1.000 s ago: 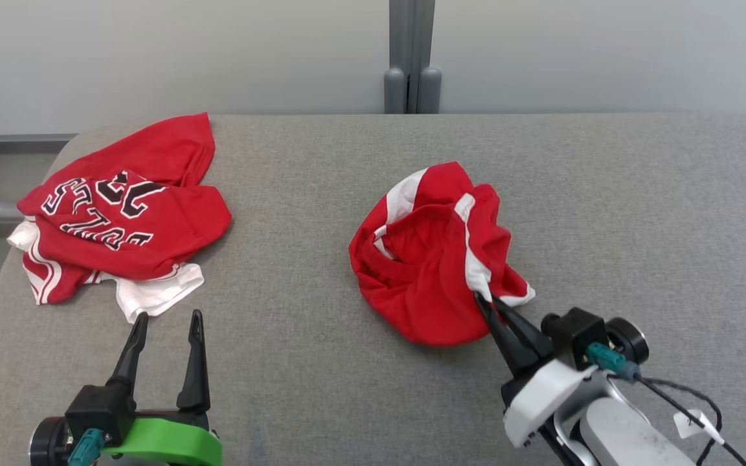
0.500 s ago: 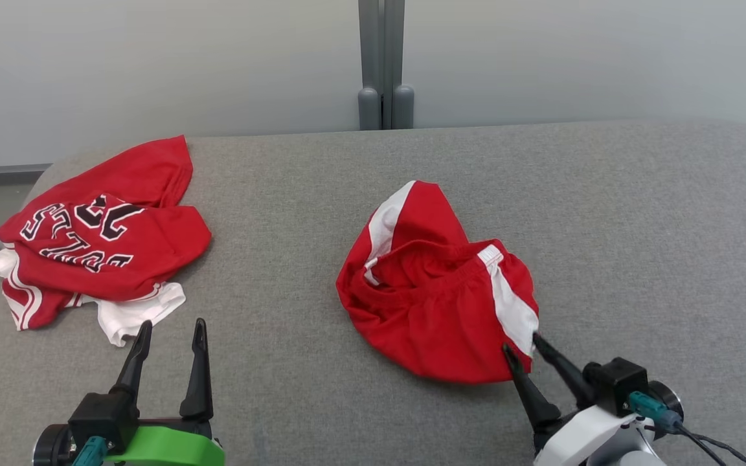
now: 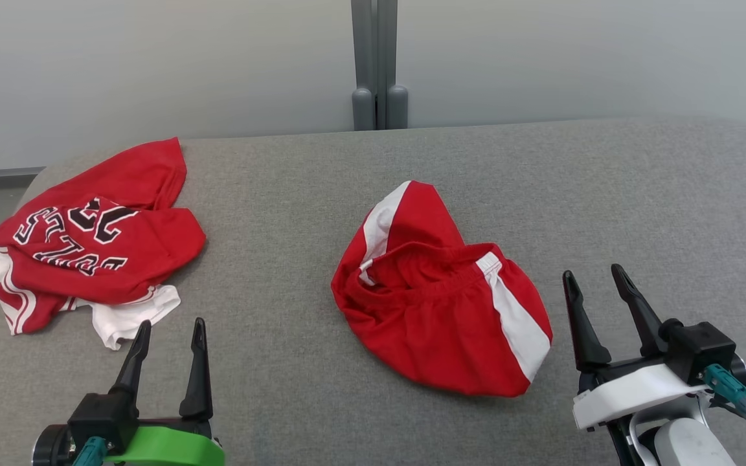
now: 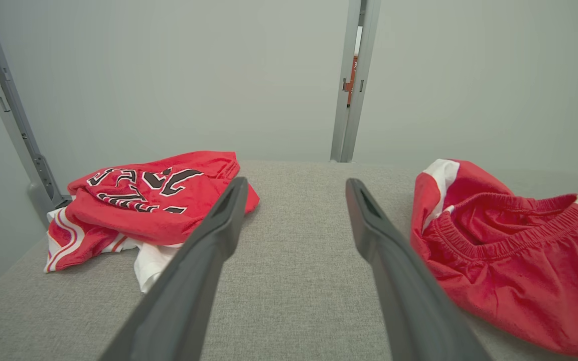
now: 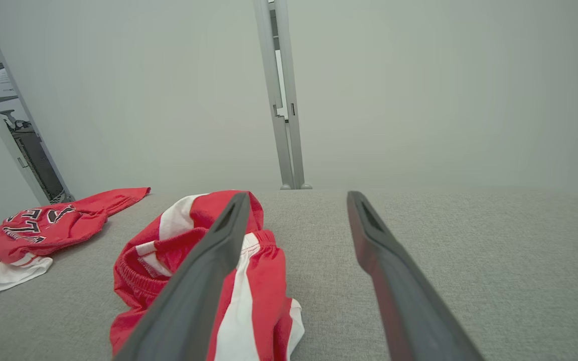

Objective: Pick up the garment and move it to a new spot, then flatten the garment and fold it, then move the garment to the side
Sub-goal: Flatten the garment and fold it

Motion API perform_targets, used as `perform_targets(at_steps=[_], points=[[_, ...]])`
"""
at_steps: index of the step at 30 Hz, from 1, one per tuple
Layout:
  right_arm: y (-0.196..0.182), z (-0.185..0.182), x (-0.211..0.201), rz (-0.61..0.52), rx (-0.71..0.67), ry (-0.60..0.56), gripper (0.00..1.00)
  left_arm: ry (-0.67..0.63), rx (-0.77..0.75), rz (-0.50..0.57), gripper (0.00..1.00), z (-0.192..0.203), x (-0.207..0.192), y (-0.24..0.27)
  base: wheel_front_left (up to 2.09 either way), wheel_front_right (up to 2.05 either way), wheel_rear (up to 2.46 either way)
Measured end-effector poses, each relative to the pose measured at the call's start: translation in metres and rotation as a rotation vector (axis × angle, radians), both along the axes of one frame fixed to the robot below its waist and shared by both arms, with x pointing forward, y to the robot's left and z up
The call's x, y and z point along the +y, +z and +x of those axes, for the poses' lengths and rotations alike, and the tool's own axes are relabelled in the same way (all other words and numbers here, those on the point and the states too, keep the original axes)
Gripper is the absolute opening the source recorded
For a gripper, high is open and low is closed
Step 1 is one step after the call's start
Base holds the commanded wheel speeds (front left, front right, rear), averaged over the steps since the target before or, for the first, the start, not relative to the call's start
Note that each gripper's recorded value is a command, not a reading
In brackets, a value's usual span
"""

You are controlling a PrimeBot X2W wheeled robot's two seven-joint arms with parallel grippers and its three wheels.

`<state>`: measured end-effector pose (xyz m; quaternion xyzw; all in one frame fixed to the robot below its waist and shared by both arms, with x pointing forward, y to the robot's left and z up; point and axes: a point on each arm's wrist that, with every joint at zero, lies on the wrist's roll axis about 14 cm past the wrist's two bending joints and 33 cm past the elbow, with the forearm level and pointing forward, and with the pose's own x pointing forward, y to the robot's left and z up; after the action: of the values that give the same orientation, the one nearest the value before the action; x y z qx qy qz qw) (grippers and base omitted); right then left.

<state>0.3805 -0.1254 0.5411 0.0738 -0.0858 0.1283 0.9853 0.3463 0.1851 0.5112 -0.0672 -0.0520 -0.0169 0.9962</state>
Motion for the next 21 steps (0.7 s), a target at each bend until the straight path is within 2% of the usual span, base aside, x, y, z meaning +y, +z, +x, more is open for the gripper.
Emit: perform_targets(at_steps=[9, 14, 21], points=[[0.002, -0.002, -0.011, 0.018, -0.006, -0.052, 1.0, -0.089, -0.002, 0.025, 1.0, 0.014, -0.028, 0.001, 0.0, 0.0, 0.0], [0.001, -0.002, -0.015, 0.016, -0.004, -0.066, 1.0, -0.222, -0.046, 0.056, 1.0, 0.034, -0.069, 0.016, 0.0, 0.0, 0.0], [0.004, 0.003, -0.031, 0.011, -0.014, -0.117, 1.0, -0.48, -0.142, 0.129, 1.0, 0.063, -0.148, 0.047, 0.0, 0.0, 0.0]])
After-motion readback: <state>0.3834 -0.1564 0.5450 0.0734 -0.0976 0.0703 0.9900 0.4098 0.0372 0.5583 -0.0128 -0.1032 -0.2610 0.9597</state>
